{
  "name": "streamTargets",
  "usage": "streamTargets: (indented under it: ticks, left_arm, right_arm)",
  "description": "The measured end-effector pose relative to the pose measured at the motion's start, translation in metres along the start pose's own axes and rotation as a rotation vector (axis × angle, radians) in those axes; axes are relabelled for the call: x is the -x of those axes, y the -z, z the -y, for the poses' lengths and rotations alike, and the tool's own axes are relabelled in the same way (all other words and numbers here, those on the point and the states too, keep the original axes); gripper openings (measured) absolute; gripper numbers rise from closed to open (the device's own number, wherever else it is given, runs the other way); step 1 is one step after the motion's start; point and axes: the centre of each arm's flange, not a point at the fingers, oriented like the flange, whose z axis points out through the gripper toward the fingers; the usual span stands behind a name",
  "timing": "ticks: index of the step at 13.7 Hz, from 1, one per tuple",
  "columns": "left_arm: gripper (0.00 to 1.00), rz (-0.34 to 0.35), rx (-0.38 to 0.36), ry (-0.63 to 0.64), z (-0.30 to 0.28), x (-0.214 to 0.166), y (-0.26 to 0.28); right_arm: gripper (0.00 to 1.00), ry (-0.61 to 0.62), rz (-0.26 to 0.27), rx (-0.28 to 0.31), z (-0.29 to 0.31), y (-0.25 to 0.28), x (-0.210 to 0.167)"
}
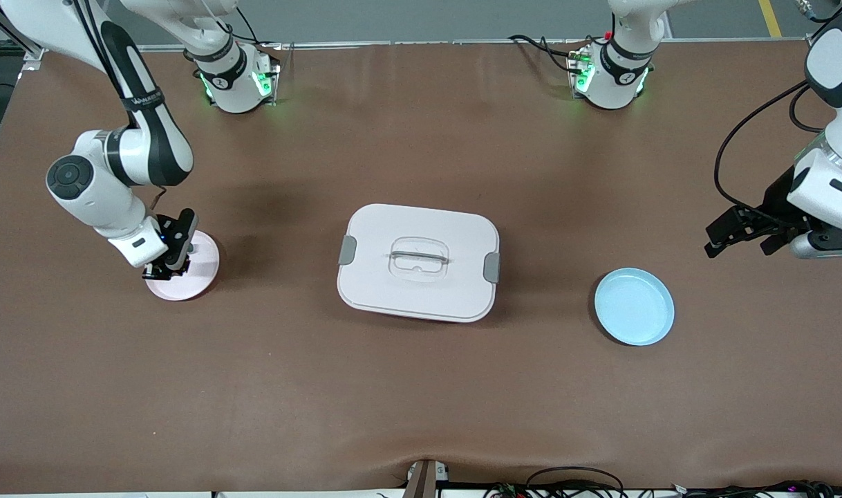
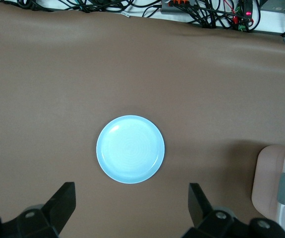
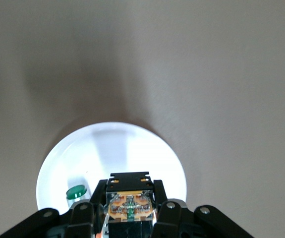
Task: Transfer orange switch to right arm and place
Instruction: 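Move the right gripper with the switch over the white plate, then lower the orange switch onto the white plate with the right gripper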
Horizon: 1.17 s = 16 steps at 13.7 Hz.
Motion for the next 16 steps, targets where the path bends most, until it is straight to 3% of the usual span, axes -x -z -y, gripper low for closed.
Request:
streamTargets:
  ticks: [7,16]
  left_arm:
    - [1.00,0.004,-0.001,-0.018,-0.011,0.001,-0.003]
    - [1.00,0.005,-0.012,-0.022,-0.015,0.002,-0.004]
  right_arm:
    - [0.41,0.001,0.003,-0.072,0.010,-0.042,0.004]
    - [0.41,0.004,0.001,-0.072,0.006,-0.056,0.002]
